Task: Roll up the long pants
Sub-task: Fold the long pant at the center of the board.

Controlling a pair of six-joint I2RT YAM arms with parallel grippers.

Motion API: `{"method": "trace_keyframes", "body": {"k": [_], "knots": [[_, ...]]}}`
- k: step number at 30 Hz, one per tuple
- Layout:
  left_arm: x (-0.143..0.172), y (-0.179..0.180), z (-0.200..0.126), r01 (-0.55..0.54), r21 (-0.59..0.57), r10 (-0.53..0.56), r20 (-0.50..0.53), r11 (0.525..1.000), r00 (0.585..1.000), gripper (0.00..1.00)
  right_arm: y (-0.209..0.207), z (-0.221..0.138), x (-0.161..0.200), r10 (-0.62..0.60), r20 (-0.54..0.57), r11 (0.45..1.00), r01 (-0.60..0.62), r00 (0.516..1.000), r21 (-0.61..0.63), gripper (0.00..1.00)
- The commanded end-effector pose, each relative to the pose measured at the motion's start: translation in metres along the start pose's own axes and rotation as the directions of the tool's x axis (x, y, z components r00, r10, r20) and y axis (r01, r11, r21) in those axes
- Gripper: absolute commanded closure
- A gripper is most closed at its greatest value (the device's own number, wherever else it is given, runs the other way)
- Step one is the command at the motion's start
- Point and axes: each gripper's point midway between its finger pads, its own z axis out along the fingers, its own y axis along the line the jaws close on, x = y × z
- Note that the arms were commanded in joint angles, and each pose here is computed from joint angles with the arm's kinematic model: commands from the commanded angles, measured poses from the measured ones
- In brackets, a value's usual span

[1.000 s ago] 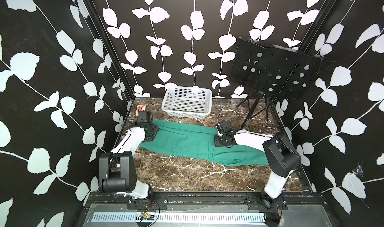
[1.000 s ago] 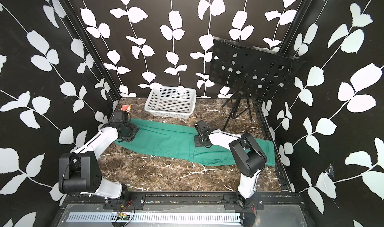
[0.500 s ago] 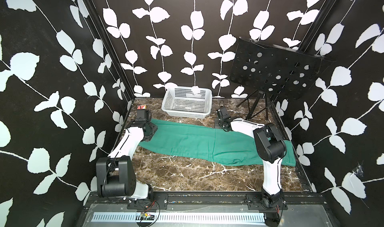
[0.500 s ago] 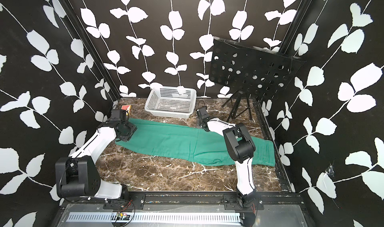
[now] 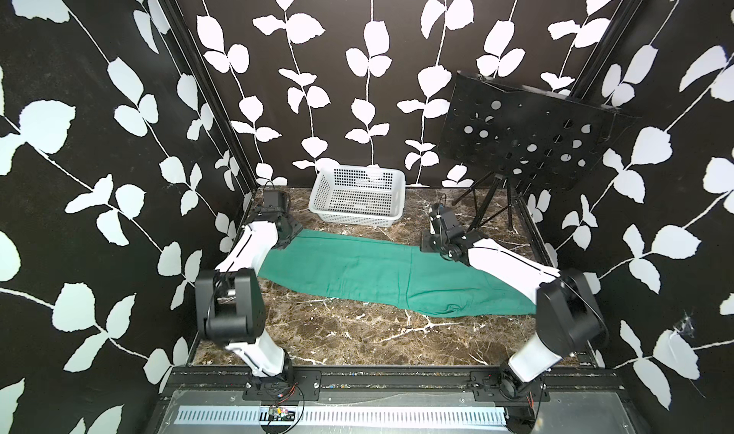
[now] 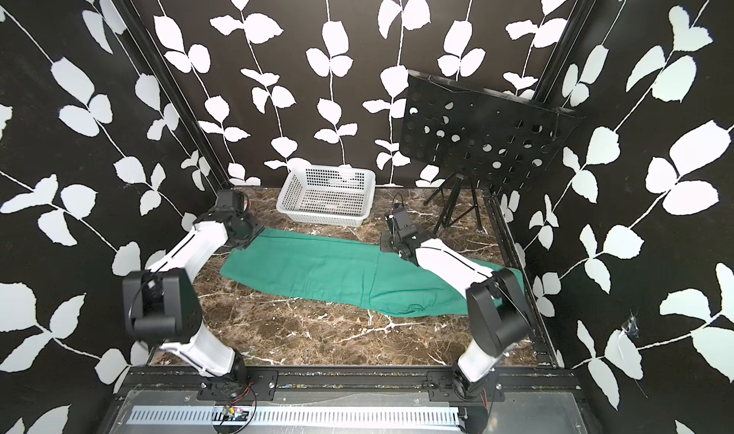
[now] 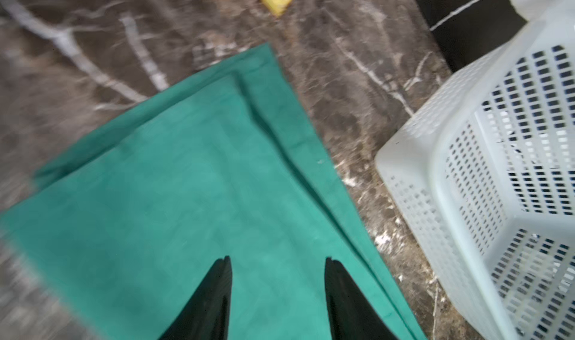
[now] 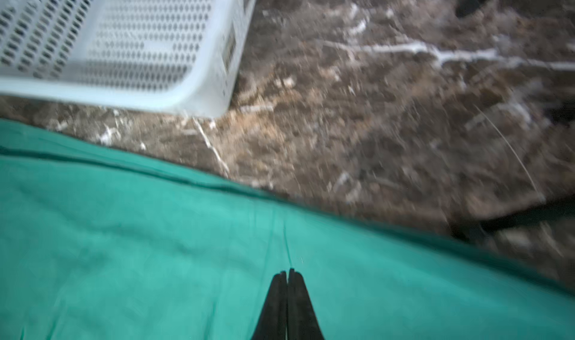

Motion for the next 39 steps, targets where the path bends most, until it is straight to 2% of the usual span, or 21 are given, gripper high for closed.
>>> {"method": "trace_keyframes", "body": {"k": [1,4,12,15,18,23,28,35,39], "knots": [[-0.002,-0.022,0.019,-0.061,0.074,0.063,-0.032,0.995,0.998,0.53,-0.029,-0.014,0.039,0.051,-0.080,0.994,-0.043,0.995,0.098,0.93],[0.000,-0.022,0.038,-0.048,0.061,0.051,-0.055,0.997,0.997,0.51,-0.041,-0.025,0.046,0.078,-0.067,0.989,-0.068,0.995,0.131,0.91],[-0.005,0.014,0.052,-0.023,-0.210,0.003,-0.092,0.978,0.996,0.53,-0.051,-0.034,0.053,0.110,-0.073,0.982,-0.097,0.991,0.163,0.84],[-0.010,0.022,0.058,-0.012,-0.270,-0.014,-0.093,0.963,0.996,0.56,-0.052,-0.034,0.054,0.118,-0.071,0.981,-0.105,0.991,0.164,0.83],[-0.014,0.035,0.063,0.048,-0.320,-0.081,-0.090,0.946,0.993,0.59,-0.055,-0.035,0.054,0.123,-0.070,0.979,-0.109,0.990,0.174,0.82],[-0.025,0.037,0.081,0.139,-0.276,-0.164,-0.069,0.951,0.984,0.59,-0.054,-0.032,0.054,0.128,-0.069,0.978,-0.115,0.989,0.175,0.81],[-0.028,0.034,0.094,0.159,-0.249,-0.183,-0.075,0.955,0.980,0.61,-0.055,-0.029,0.057,0.151,-0.067,0.975,-0.137,0.986,0.176,0.81],[-0.025,0.034,0.107,0.168,-0.238,-0.192,-0.079,0.956,0.978,0.77,-0.057,-0.028,0.062,0.181,-0.062,0.969,-0.167,0.982,0.182,0.81],[-0.028,0.031,0.109,0.168,-0.226,-0.188,-0.071,0.960,0.980,0.79,-0.058,-0.028,0.060,0.179,-0.056,0.969,-0.166,0.982,0.186,0.81]]}}
